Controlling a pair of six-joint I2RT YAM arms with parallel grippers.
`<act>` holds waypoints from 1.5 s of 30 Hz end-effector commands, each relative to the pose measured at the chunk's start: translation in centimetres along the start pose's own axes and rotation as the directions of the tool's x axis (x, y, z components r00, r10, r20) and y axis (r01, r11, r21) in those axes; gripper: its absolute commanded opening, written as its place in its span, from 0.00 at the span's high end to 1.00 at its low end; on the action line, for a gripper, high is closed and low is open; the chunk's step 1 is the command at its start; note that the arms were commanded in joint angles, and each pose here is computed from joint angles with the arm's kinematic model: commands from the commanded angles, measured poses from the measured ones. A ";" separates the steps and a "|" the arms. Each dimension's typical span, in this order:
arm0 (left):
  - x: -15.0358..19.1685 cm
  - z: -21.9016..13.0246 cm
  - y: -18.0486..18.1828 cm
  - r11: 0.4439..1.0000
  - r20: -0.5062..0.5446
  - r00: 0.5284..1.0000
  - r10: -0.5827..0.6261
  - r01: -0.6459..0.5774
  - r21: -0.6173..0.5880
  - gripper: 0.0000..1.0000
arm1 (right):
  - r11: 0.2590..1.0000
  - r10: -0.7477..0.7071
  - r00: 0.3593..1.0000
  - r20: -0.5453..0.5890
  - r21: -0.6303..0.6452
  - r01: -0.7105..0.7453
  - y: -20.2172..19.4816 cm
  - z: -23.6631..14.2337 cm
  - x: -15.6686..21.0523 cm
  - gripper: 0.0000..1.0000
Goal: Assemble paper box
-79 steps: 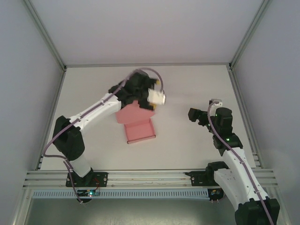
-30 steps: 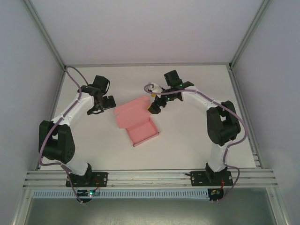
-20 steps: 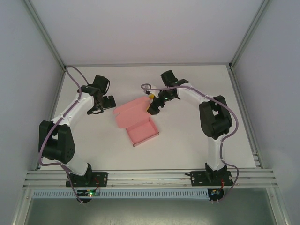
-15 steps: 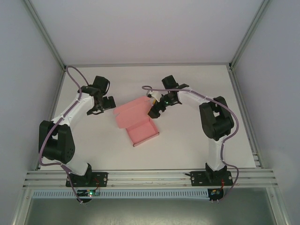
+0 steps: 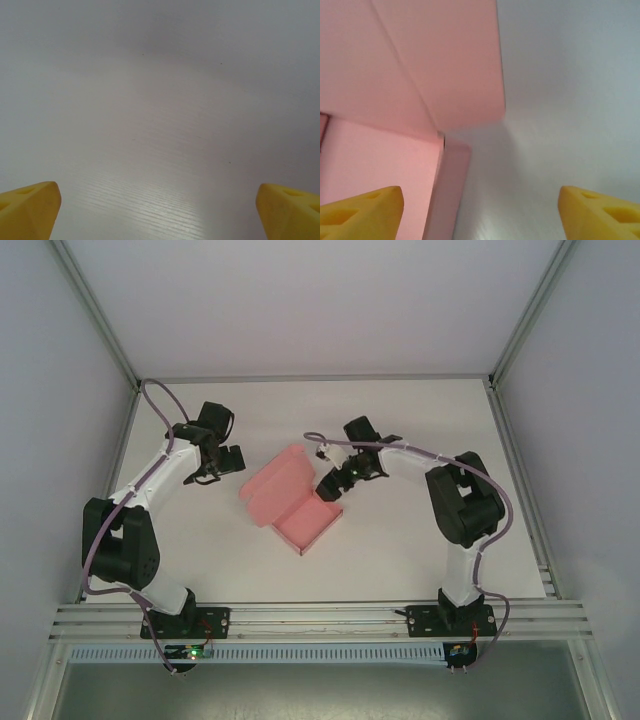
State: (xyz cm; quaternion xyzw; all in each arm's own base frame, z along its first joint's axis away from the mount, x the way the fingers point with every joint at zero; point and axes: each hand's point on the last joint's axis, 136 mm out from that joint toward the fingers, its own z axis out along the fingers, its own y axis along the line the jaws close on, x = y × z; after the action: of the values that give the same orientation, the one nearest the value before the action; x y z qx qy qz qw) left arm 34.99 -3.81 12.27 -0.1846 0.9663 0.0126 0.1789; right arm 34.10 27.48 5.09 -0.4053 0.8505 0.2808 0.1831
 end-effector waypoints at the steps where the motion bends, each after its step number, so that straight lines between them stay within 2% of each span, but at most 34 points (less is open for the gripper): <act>1: -1.1 -1.0 0.5 1.000 0.058 0.998 0.005 -0.004 -0.018 0.00 | 0.996 0.030 0.998 0.060 0.078 -0.034 0.5 -1.1 -1.0 0.28; 2: -1.1 -1.1 0.4 1.000 0.061 0.998 0.005 -0.004 -0.017 0.00 | 0.994 0.037 0.998 0.053 0.104 -0.043 0.3 -1.1 -0.8 0.32; 4: -1.3 -1.0 0.3 1.000 0.059 0.998 0.006 -0.005 -0.019 0.00 | 0.987 0.036 0.998 0.047 0.158 -0.043 0.2 -1.0 -0.6 0.47; 7: -1.4 -1.2 0.5 1.000 0.062 0.998 0.003 -0.001 -0.026 0.00 | 0.981 0.046 0.998 0.043 0.189 -0.054 0.2 -0.8 -0.3 0.57; 13: -1.4 -1.5 0.9 0.999 0.077 0.997 0.005 -0.002 -0.039 0.00 | 0.971 0.086 0.996 0.017 0.224 -0.087 0.3 -0.3 1.1 0.60; 19: -1.5 -1.8 1.0 0.999 0.086 0.996 0.000 0.004 -0.043 0.00 | 0.936 0.124 0.992 0.025 0.330 -0.125 -0.6 -0.6 1.9 0.78; 22: -1.5 -2.0 1.1 0.999 0.094 0.995 -0.011 0.015 -0.045 0.00 | 0.882 0.172 0.982 0.082 0.430 -0.191 -1.8 -2.0 1.7 0.82; 25: -1.7 -2.3 1.1 0.999 0.109 0.994 -0.030 0.034 -0.034 0.00 | 0.766 0.306 0.933 0.190 0.533 -0.359 -3.5 -3.5 2.4 0.88; 28: -1.8 -2.4 0.9 0.999 0.119 0.992 -0.038 0.040 -0.016 0.00 | 0.617 0.465 0.832 0.302 0.563 -0.549 -4.2 -3.8 4.2 0.92; 32: -2.0 -2.7 -0.2 0.999 0.127 0.992 -0.021 0.016 0.045 0.00 | 0.521 0.542 0.760 0.357 0.567 -0.638 -3.2 -3.1 6.1 0.92; 34: -2.1 -2.9 -1.5 0.992 0.138 0.990 0.000 -0.017 0.123 0.00 | 0.503 0.552 0.736 0.392 0.547 -0.669 -2.5 -3.2 6.2 0.91; 36: -1.9 -3.4 -4.4 0.955 0.162 0.985 0.055 -0.100 0.280 0.00 | 0.506 0.544 0.726 0.422 0.525 -0.684 -1.6 -3.5 5.7 0.86; 37: -1.6 -3.9 -6.3 0.909 0.185 0.978 0.098 -0.164 0.384 0.00 | 0.509 0.535 0.725 0.434 0.520 -0.686 -1.3 -3.8 5.3 0.81; 40: -0.6 -6.3 -11.3 0.697 0.299 0.933 0.200 -0.350 0.626 0.05 | 0.512 0.488 0.742 0.459 0.538 -0.670 -1.3 -5.5 4.5 0.71; 41: -0.3 -6.9 -12.3 0.634 0.339 0.913 0.228 -0.403 0.660 0.05 | 0.512 0.465 0.750 0.470 0.548 -0.661 -1.5 -6.2 4.2 0.67; 44: 0.1 -7.4 -13.8 0.534 0.388 0.872 0.299 -0.490 0.689 0.08 | 0.552 0.423 0.760 0.493 0.526 -0.648 -2.0 -7.8 3.2 0.53; 45: 0.3 -7.4 -14.1 0.507 0.395 0.860 0.323 -0.510 0.695 0.10 | 0.580 0.398 0.770 0.498 0.514 -0.632 -2.2 -8.2 2.7 0.51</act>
State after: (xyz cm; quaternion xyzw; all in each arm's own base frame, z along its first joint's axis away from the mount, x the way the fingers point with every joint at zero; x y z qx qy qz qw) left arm 36.58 -14.06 16.10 0.0290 0.9195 -0.2716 0.2827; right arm 32.55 20.91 8.00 0.0165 0.9412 0.0732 0.3293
